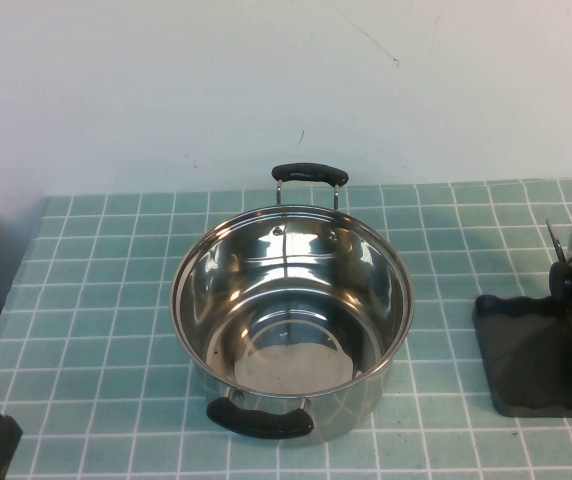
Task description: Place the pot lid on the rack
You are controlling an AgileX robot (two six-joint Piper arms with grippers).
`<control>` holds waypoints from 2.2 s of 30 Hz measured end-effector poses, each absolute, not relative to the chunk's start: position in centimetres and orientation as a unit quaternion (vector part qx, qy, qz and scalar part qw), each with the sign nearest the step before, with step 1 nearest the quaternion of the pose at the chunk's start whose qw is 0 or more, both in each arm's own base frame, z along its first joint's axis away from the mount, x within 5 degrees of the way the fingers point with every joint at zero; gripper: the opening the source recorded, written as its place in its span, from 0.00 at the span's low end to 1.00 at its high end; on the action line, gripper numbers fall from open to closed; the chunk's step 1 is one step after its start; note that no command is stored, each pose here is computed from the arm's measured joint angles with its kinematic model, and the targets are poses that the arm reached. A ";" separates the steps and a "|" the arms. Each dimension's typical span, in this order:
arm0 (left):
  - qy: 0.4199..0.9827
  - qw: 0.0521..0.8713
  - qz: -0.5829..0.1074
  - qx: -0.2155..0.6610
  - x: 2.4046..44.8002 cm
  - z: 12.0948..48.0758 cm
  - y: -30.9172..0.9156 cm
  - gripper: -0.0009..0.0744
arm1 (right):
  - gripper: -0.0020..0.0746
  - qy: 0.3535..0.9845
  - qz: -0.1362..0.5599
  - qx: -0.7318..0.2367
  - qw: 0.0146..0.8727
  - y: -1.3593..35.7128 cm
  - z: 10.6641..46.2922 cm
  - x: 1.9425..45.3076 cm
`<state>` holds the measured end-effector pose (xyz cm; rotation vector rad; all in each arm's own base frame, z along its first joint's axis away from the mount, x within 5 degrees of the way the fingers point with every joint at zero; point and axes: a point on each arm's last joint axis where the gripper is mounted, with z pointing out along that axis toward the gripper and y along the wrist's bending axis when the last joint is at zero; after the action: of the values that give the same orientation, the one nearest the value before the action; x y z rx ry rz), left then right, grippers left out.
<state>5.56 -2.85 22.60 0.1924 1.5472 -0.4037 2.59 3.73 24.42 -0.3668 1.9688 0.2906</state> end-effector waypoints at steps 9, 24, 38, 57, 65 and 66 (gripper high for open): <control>0.694 0.683 -0.199 0.110 5.3 22.5 -3.4 0.01 | 0.02 0.853 0.124 -0.148 0.485 3.6 21.9 2.9; 0.695 0.679 -0.204 0.120 5.3 22.4 -3.5 0.01 | 0.02 0.685 -0.094 -0.036 0.722 -0.4 22.9 5.8; 0.695 0.679 -0.203 0.120 5.3 22.4 -3.5 0.01 | 0.02 0.803 -0.016 0.031 0.595 -0.3 17.2 5.3; 0.695 0.679 -0.203 0.120 5.3 22.4 -3.5 0.01 | 0.02 0.812 0.029 0.028 0.583 0.1 16.9 5.2; 0.695 0.679 -0.203 0.120 5.3 22.4 -3.5 0.01 | 0.02 0.811 0.033 0.033 0.583 0.1 16.9 5.2; 0.695 0.679 -0.203 0.120 5.3 22.4 -3.5 0.01 | 0.02 0.811 0.033 0.033 0.583 0.1 16.9 5.2</control>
<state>5.26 -3.55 22.42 0.2701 1.5600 -0.4563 5.18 0.06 16.90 0.0772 1.8948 0.0759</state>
